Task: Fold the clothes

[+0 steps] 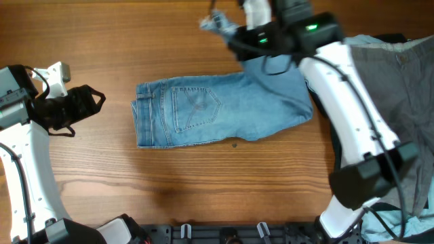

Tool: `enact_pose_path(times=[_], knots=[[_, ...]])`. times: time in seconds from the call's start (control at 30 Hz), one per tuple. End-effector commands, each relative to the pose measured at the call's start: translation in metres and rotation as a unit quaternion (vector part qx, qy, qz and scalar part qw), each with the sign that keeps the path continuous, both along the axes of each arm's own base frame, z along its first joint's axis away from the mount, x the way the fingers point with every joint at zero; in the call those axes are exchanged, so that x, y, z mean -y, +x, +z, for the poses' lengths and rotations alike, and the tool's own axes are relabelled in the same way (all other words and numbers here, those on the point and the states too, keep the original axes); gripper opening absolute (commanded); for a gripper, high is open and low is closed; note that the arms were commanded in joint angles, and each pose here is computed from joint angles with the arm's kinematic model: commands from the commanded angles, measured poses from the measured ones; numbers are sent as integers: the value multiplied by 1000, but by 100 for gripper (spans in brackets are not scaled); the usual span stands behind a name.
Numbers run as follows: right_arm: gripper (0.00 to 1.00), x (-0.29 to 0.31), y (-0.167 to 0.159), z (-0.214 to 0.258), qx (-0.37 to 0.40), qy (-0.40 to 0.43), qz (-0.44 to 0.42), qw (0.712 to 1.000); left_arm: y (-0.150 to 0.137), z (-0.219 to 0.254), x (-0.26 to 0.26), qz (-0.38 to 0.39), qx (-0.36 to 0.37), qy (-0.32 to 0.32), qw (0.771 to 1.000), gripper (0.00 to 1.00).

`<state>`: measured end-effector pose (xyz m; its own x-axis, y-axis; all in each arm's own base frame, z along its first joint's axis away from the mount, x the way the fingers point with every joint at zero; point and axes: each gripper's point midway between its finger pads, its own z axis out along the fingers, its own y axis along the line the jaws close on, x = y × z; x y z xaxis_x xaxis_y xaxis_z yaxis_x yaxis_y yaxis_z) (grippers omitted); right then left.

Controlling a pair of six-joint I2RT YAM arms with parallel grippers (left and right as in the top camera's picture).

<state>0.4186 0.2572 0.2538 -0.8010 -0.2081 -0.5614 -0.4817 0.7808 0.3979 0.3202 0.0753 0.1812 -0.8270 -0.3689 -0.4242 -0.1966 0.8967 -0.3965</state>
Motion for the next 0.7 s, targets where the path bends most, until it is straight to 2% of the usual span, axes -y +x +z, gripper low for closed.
enact_pose_path(times=[0.0, 0.2, 0.33, 0.37, 0.43, 0.47, 0.57, 0.67], knots=[[4, -50, -9, -47, -39, -18, 12, 999, 2, 14, -3, 5, 19, 8, 1000, 66], [5, -150, -38, -87, -35, 3, 77, 996, 2, 14, -3, 5, 19, 7, 1000, 67], [5, -170, -66, -115, -36, -51, 80, 995, 1, 13, -2, 5, 17, 7, 1000, 68], [9, -172, -73, -122, -39, -62, 84, 994, 1, 13, -2, 5, 17, 6, 1000, 68], [38, -176, -90, -134, -49, -76, 97, 991, 1, 13, -2, 5, 17, 6, 1000, 68], [45, -176, -94, -136, -54, -81, 101, 990, 1, 13, -2, 5, 17, 6, 1000, 68], [51, -175, -102, -139, -49, -95, 130, 986, 1, 13, -2, 5, 17, 6, 1000, 68], [53, -155, -78, -136, -32, -112, 99, 988, 1, 13, -2, 5, 17, 6, 1000, 67]])
